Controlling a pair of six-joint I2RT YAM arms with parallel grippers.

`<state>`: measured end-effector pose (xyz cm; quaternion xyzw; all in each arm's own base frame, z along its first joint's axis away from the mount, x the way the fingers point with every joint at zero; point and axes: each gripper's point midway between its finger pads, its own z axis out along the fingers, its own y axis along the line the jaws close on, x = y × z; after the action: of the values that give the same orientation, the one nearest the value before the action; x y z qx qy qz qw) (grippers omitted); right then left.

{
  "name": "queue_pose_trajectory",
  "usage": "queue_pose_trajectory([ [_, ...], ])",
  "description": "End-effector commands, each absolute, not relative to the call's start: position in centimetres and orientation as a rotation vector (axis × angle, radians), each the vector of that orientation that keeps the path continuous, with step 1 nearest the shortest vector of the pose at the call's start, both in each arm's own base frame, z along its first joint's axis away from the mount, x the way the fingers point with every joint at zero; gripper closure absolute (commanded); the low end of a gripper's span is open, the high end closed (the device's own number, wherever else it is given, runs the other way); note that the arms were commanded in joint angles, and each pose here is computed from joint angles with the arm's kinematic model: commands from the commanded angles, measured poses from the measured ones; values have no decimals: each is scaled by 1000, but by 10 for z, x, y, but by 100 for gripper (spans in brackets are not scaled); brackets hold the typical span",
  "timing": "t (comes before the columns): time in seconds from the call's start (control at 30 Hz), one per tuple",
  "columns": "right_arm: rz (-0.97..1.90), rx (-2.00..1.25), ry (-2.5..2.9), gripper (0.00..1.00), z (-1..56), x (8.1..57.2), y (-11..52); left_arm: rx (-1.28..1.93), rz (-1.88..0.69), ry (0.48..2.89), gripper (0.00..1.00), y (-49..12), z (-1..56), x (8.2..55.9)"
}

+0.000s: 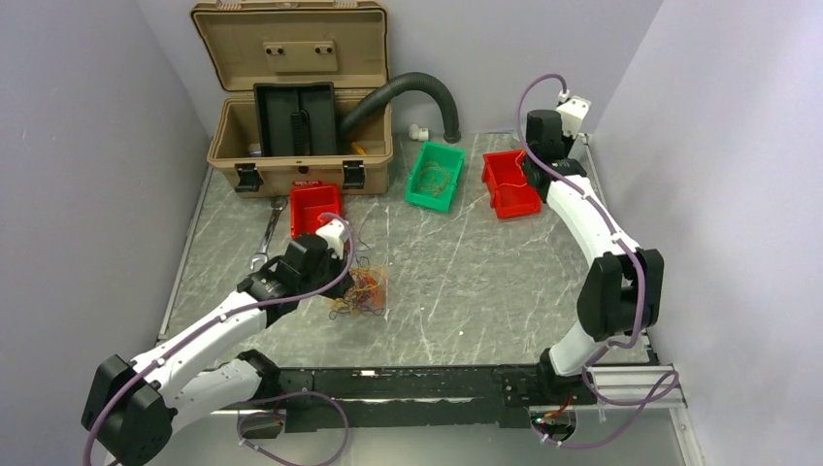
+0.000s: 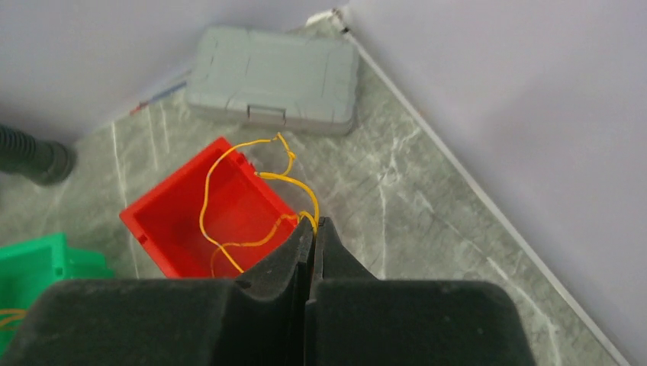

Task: Untangle the cables
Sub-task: Place the cable in the bin.

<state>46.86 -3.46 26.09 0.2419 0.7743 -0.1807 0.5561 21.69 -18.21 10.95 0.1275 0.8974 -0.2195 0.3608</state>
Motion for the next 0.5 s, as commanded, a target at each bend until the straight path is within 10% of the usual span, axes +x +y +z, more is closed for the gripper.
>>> queue_pose_trajectory([
  [0.0, -331, 539, 1902, 100, 235, 479, -18, 347, -603, 2228, 100, -196, 135, 232],
  [0.47, -361, 484, 2246, 100, 131, 506, 3, 370, -580, 2243, 100, -197, 134, 236],
])
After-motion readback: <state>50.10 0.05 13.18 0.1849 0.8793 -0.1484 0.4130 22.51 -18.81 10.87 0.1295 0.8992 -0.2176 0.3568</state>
